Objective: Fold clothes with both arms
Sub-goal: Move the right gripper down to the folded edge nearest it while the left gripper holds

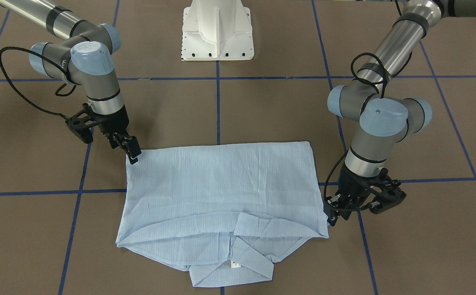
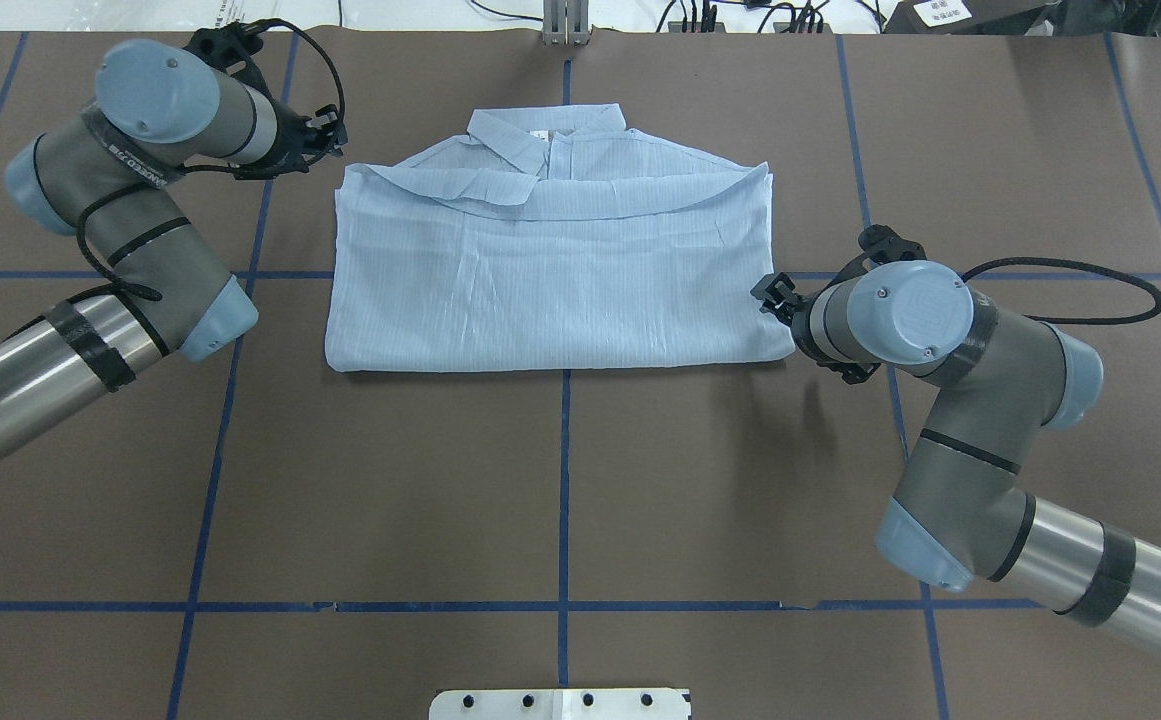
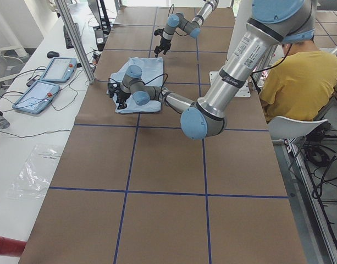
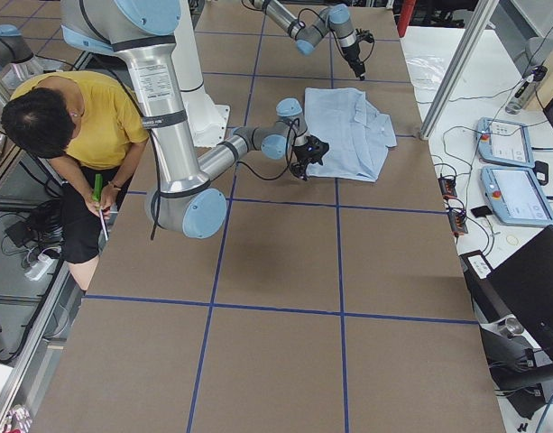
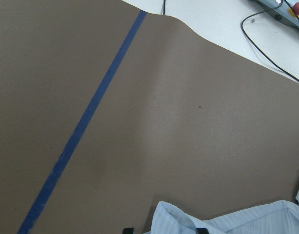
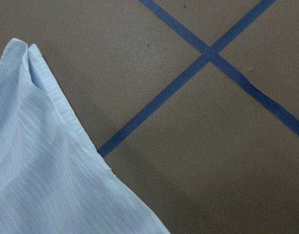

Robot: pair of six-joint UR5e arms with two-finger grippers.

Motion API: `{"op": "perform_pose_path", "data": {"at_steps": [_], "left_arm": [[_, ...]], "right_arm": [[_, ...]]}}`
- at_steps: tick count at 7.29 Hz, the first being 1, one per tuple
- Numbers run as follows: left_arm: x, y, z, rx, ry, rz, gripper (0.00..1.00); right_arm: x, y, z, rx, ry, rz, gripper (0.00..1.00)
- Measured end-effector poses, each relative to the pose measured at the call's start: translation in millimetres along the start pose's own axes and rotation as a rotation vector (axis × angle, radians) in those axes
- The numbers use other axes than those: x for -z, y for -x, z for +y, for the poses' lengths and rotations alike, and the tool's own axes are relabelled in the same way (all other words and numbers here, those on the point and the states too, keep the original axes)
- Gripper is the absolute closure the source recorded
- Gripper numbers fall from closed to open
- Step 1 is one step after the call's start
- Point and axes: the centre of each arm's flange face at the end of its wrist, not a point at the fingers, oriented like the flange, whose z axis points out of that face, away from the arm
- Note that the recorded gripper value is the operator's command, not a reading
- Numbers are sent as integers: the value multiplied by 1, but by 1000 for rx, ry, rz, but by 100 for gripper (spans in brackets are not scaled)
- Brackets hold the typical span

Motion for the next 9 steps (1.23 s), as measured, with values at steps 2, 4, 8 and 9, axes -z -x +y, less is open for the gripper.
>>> {"op": "perform_pose_path", "data": {"at_steps": [2,4,8,9], "left_arm": [[-1,2,0,1,-1,-3,48],[-3,7,1,1,-1,-9,48],[-2,6,1,0,0,-6,48],[-1,4,1,-1,0,-2,48]], "right_arm": [[-10,1,3,-34,-1,15,79],[-16,5,1,-48,-1,23,100],[7,13,3,-50,71,6,100],[25,6,2,-49,95,-7,100]]}}
